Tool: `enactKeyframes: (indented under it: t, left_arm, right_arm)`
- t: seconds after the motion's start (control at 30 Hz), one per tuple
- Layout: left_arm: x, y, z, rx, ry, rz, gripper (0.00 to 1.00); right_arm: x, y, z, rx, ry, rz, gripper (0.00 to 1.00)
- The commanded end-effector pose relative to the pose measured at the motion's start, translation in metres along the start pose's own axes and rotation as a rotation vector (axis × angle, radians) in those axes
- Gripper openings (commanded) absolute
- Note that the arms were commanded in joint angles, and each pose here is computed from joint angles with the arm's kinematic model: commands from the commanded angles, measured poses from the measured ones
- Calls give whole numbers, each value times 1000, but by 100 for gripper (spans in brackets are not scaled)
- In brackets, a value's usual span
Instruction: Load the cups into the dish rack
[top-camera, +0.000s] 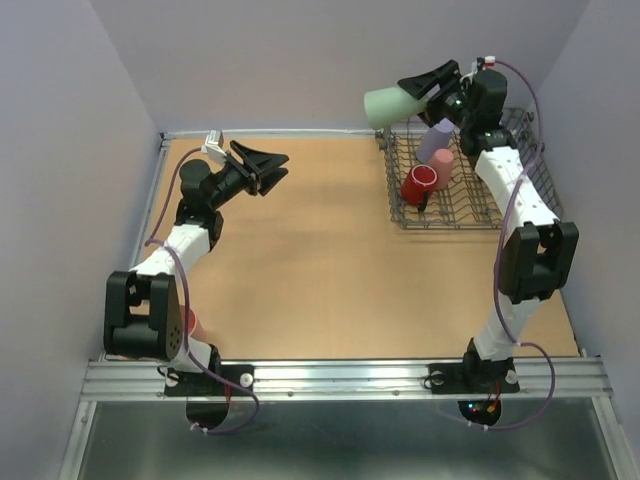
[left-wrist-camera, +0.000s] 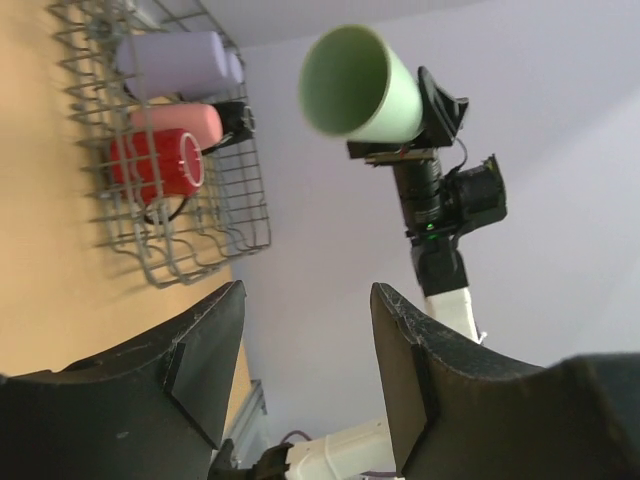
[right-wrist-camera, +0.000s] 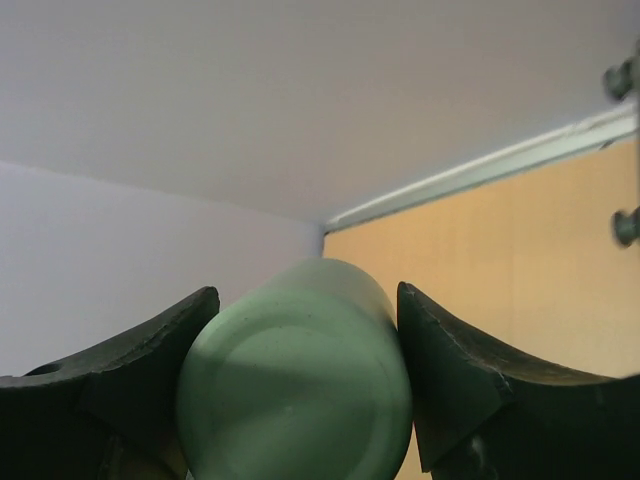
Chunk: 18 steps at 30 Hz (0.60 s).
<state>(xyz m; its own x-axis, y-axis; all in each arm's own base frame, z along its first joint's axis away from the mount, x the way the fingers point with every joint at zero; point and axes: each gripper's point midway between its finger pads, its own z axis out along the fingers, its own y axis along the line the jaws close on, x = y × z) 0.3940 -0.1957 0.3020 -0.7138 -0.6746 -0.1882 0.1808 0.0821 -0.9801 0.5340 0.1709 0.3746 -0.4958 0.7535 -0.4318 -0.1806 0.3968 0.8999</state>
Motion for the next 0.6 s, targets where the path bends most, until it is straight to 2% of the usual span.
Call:
enactKeyframes:
  t: [0.0,0.07,0.1,0.37,0.57]
  left_arm:
    - [8,-4,-29,-32,5,140,63]
    - [7,4,-40,-80,-3,166,61]
    - [6,6,-43,-97,-9,177,61]
    - [17,22,-67,-236,-7,242,60]
    - [22,35,-73,-279,1,257,60]
  right_arm:
    - [-48,14,2,46,-103,-226,0]
    - [-57,-13,9,155,-118,-292,0]
    - [-66,-9,10,167,-142,-322,0]
    - [-96,-83,13,478,-235,-473,0]
    - [-98,-112,24,563,-230,-550,1]
